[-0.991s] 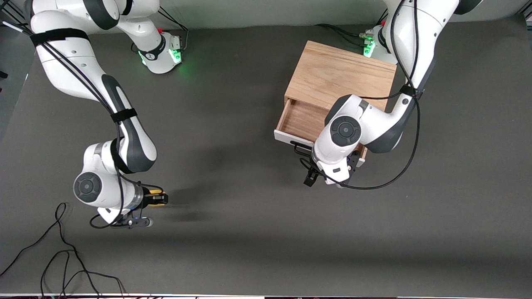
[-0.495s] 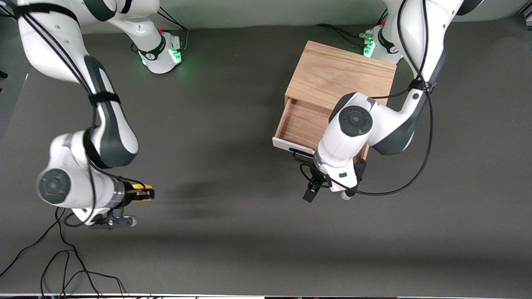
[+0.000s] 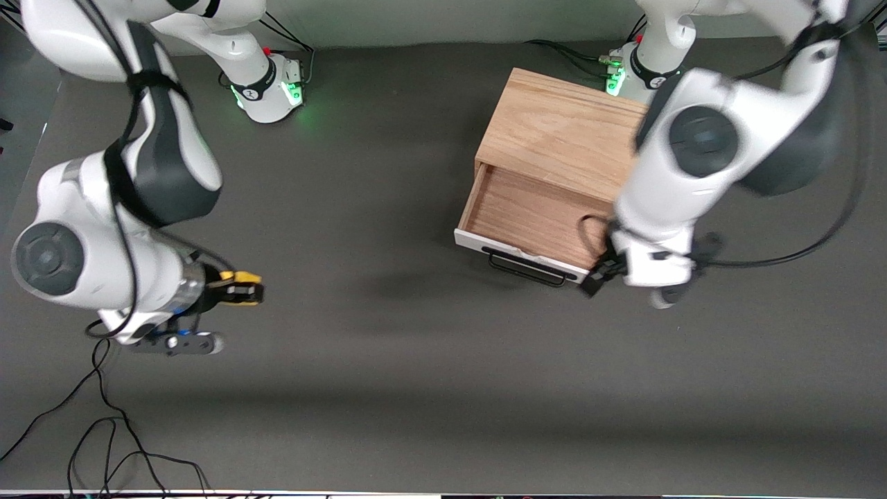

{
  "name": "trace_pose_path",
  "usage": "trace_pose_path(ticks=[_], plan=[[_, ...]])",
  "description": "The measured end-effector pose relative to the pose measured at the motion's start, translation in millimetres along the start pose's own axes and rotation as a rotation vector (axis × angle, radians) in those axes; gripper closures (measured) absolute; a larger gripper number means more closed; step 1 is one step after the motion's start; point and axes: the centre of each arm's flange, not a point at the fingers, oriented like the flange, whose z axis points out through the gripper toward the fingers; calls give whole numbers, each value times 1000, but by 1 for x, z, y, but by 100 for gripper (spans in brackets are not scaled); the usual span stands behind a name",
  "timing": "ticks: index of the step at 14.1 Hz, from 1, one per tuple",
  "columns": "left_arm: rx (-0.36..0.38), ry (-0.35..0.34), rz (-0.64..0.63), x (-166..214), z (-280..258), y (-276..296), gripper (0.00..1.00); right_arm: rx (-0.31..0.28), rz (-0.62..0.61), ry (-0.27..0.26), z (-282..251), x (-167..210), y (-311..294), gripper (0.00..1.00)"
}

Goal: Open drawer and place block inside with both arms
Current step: 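Pull the drawer open with the left gripper while the right gripper lifts the cube, then carry the yellow cube with the right gripper over the open drawer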

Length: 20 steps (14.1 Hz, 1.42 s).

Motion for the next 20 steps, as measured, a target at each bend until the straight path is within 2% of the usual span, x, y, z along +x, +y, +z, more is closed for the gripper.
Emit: trace_pose_path(ticks=[2,5,7,9,12,14,16,20], plan=[[48,-62,161,30,-18,-50,0,56,86,12,-18,-26,-55,44],[78,-137,393,65,-33,-111,0,139,181,50,-46,-65,-124,44],[78,-152,497,72,-34,-133,0,218,241,85,-52,-92,-175,44],[85,-159,573,68,-31,-146,0,264,240,88,-37,-121,-229,44],[86,-142,645,64,-28,-165,0,269,175,68,21,-169,-310,44],[80,-123,691,62,-25,-177,0,258,190,85,58,-190,-345,44],[74,-120,700,63,-24,-188,0,241,200,88,90,-201,-365,44],[41,-109,689,69,-26,-194,0,189,211,52,144,-199,-374,44]])
